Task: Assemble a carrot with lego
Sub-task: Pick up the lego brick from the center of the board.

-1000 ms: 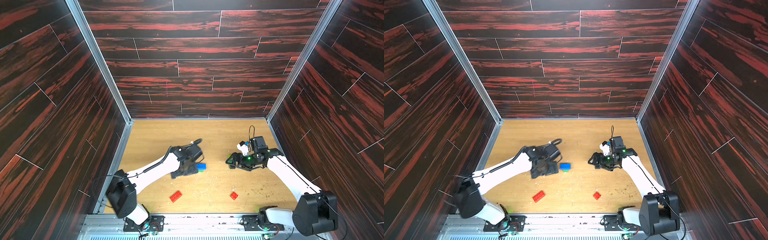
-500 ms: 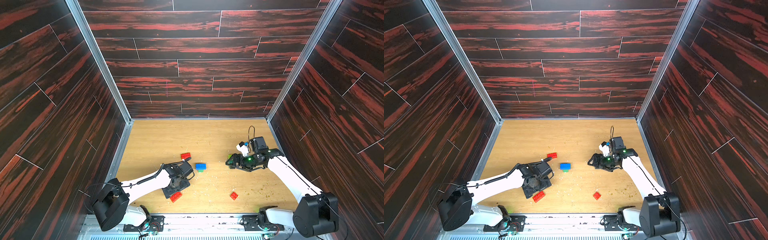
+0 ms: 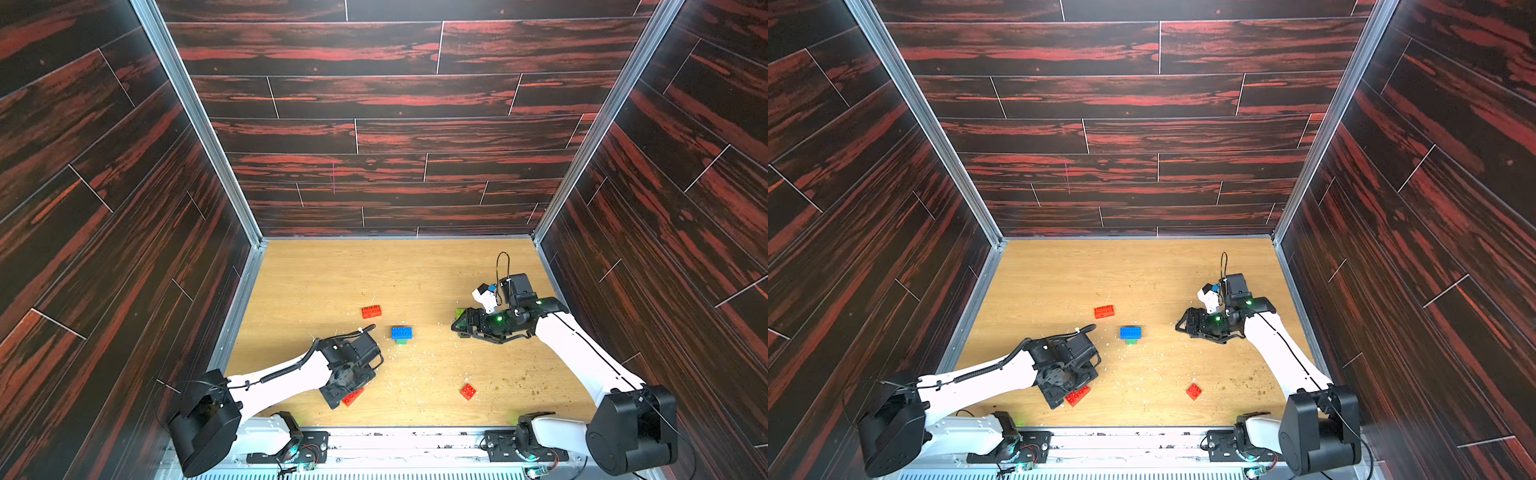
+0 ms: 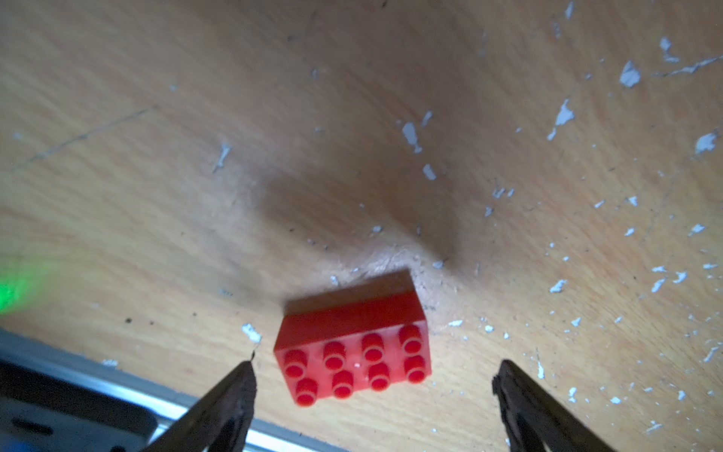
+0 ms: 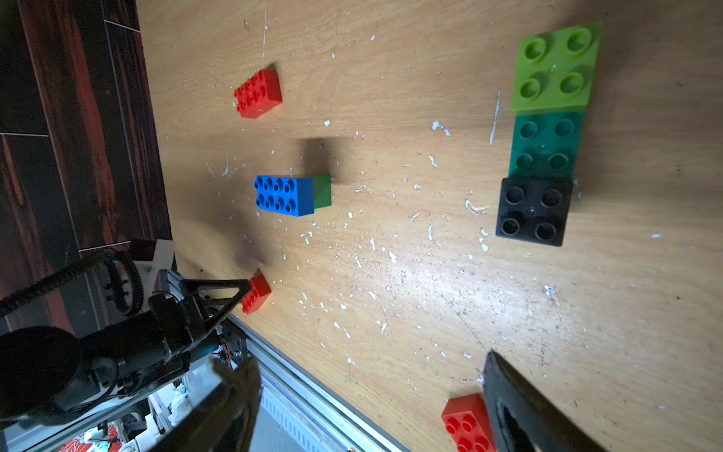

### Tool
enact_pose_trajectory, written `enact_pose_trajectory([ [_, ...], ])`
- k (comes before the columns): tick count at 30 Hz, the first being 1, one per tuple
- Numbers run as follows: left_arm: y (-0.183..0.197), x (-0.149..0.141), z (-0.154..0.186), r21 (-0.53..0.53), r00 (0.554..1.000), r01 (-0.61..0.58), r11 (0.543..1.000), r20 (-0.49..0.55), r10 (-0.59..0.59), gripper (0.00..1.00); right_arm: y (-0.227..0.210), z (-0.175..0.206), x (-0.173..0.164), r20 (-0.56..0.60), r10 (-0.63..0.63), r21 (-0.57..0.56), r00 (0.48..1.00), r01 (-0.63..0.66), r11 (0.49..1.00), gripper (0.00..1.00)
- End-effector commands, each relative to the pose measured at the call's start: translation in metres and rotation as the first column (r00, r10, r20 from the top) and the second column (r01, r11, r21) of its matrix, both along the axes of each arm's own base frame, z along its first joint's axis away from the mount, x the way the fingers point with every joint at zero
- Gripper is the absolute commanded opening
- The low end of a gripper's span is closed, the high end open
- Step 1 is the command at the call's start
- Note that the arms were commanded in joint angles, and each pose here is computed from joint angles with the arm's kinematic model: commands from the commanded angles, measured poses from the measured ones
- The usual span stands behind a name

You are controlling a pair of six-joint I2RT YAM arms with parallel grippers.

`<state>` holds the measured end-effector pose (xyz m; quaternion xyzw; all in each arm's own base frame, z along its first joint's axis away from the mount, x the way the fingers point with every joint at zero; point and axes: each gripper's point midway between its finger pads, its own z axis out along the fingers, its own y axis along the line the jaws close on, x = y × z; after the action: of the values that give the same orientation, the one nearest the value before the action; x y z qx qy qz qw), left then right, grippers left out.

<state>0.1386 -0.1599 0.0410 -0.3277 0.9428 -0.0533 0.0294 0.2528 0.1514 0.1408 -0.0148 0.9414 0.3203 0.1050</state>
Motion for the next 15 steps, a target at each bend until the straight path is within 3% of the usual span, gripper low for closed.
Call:
enact_pose_trajectory([
  [1, 0.009, -0.008, 0.002, 0.022, 0.998, -0.067, 0.998, -0.01, 0.067, 0.96, 0.0, 0.006, -0.006, 0.01, 0.011, 0.01, 1.0, -0.011, 1.0, 0.9],
  [15, -0.001, -0.004, -0.02, -0.033, 0.984, -0.178, 0.983, -0.006, 0.178, 0.9, -0.002, 0.008, -0.006, 0.012, 0.007, 0.0, 1.0, -0.007, 1.0, 0.9],
])
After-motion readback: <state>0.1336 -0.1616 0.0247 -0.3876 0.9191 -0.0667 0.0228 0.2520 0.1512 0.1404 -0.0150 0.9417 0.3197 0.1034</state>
